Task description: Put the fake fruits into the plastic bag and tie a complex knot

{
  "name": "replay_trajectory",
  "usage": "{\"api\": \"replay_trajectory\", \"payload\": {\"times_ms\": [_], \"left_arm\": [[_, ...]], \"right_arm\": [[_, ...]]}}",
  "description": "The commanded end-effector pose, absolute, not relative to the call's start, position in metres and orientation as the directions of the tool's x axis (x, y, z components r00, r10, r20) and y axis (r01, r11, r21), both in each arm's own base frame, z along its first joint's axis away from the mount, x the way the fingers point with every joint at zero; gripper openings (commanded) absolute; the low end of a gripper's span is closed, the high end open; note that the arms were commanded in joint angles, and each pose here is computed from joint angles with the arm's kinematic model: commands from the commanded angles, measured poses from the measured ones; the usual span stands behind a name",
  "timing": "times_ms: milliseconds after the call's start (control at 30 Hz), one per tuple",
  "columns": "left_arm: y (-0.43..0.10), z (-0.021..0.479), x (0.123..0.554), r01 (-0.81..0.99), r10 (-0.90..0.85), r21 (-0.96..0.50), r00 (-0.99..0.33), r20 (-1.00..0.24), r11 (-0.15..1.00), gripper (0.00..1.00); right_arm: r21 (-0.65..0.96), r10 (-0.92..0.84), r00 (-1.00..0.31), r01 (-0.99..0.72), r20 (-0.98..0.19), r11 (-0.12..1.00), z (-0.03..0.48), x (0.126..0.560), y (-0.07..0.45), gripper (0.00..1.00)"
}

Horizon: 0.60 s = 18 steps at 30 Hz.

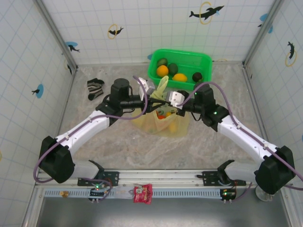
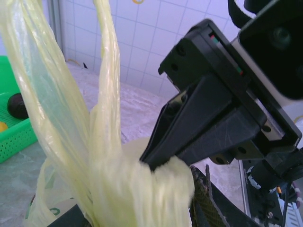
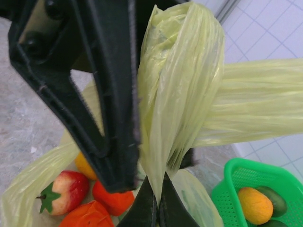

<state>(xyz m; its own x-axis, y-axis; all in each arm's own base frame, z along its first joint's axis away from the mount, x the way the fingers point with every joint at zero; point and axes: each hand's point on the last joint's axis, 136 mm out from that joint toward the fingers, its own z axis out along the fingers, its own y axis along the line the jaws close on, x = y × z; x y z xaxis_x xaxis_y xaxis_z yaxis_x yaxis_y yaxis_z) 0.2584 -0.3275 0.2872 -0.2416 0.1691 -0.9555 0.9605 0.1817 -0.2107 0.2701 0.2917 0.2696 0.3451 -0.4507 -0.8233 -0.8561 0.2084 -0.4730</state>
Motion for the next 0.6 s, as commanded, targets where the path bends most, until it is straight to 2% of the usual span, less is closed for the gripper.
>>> {"api": "replay_trajectory", "payload": {"times_ms": [0,100,167,233,333,467,567], "left_arm": [[-0.3304,0.297,0.2499,0.976,0.153,-0.176,-0.195,-0.969,0.132,0.4],[-0.3311,0.2961,0.249,0.976,0.155,-0.18,-0.198,-0.968,0.122,0.37],[-0.3311,0.2952,0.248,0.977,0.156,-0.177,-0.194,-0.968,0.116,0.28],[-0.3307,0.2945,0.2477,0.979,0.158,-0.169,-0.186,-0.97,0.116,0.14],[-0.3304,0.2939,0.2471,0.981,0.163,-0.158,-0.176,-0.971,0.115,0.02],[-0.3289,0.2942,0.2472,0.981,0.167,-0.148,-0.167,-0.972,0.124,0.03],[-0.3287,0.2946,0.248,0.981,0.169,-0.145,-0.166,-0.972,0.128,0.11]], "right_arm": [[-0.49,-0.447,0.375,-0.854,-0.812,0.175,0.2741,0.2664,0.2966,0.0],[-0.494,-0.45,0.377,-0.851,-0.81,0.177,0.2745,0.2681,0.2968,0.0],[-0.5,-0.452,0.38,-0.847,-0.807,0.18,0.2755,0.2687,0.2964,0.0],[-0.504,-0.457,0.382,-0.845,-0.804,0.18,0.2763,0.2697,0.296,0.0],[-0.51,-0.463,0.384,-0.84,-0.799,0.183,0.2772,0.2706,0.2943,0.0],[-0.514,-0.465,0.383,-0.836,-0.798,0.193,0.279,0.2722,0.2914,0.0],[-0.517,-0.464,0.383,-0.832,-0.798,0.202,0.2818,0.2734,0.2899,0.0]]}}
